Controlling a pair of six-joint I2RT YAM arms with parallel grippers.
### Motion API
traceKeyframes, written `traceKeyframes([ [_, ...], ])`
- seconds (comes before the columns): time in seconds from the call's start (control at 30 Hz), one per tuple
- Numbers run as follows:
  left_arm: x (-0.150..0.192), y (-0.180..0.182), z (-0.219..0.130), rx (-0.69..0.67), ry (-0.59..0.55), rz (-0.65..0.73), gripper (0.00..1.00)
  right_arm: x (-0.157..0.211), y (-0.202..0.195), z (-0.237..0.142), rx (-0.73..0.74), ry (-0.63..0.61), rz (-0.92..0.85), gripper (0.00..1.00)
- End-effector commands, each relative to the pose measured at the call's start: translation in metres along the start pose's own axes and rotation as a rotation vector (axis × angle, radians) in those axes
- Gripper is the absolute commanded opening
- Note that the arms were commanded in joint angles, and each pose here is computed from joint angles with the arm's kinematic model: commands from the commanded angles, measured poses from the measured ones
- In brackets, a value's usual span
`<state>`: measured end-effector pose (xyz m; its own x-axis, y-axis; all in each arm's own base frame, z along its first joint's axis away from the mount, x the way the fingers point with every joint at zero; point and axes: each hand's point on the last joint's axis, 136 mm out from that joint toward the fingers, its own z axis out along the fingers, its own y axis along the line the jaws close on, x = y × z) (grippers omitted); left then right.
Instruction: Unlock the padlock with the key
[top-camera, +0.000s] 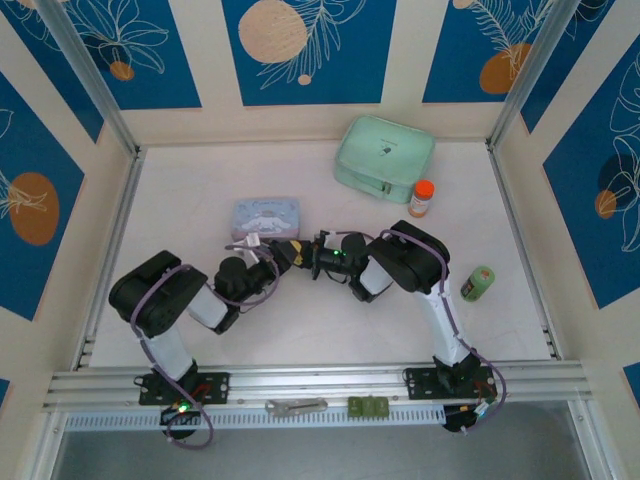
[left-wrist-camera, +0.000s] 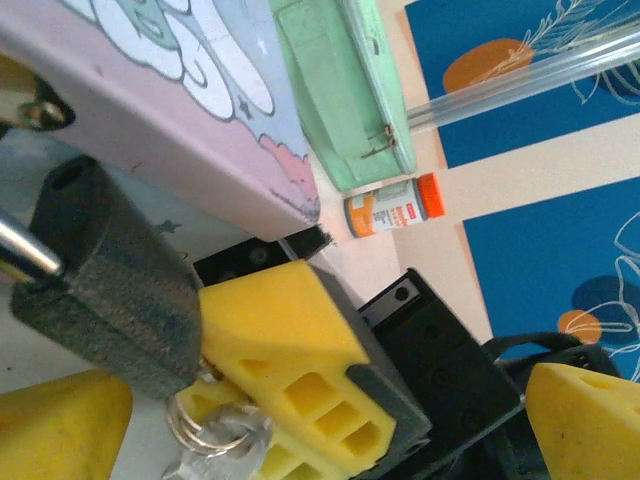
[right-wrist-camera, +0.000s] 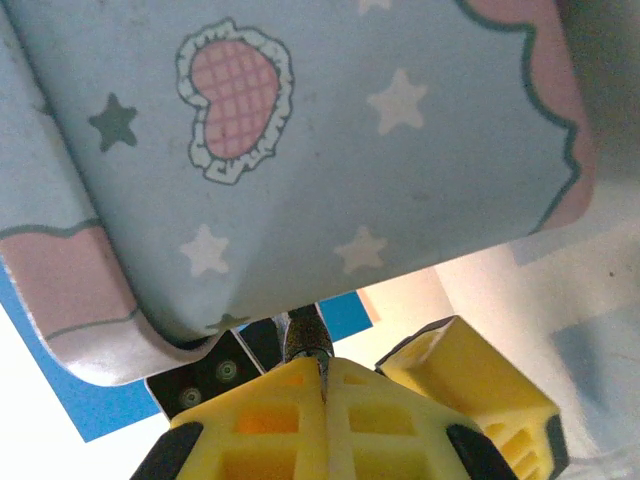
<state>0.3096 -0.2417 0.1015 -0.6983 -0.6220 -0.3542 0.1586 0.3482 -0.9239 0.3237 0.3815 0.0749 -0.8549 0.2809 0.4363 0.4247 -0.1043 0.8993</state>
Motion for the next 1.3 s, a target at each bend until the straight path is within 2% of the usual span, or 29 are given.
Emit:
traceKeyframes([
  [0.0, 0.002, -0.003, -0.002, 0.011, 0.021, -0.027, 1.0, -0.015, -0.053, -0.006, 0.132, -0.079, 0.313, 0.0],
  [0.1, 0.0, 0.006, -0.006, -0.037, 0.005, -0.015, 1.0, -0.017, -0.053, -0.006, 0.135, -0.09, 0.306, 0.0],
  [0.3, 0.001, 0.033, -0.021, -0.228, 0.012, -0.024, 1.0, -0.025, -0.051, -0.011, 0.139, -0.112, 0.284, 0.0],
  [0.6, -0.034, 0.035, -0.067, -0.476, -0.094, 0.026, 1.0, -0.019, -0.048, -0.014, 0.177, -0.101, 0.233, 0.0],
  [0.8, -0.037, 0.029, -0.067, -0.449, -0.103, -0.035, 0.99, -0.014, -0.053, -0.01, 0.191, -0.09, 0.233, 0.0],
  [1.07, -0.035, 0.018, -0.038, -0.321, -0.087, -0.101, 0.78, 0.004, -0.056, -0.003, 0.215, -0.078, 0.204, 0.0],
  [1.27, -0.037, 0.009, -0.029, -0.271, -0.105, -0.128, 0.8, 0.01, -0.054, -0.002, 0.194, -0.08, 0.194, 0.0],
])
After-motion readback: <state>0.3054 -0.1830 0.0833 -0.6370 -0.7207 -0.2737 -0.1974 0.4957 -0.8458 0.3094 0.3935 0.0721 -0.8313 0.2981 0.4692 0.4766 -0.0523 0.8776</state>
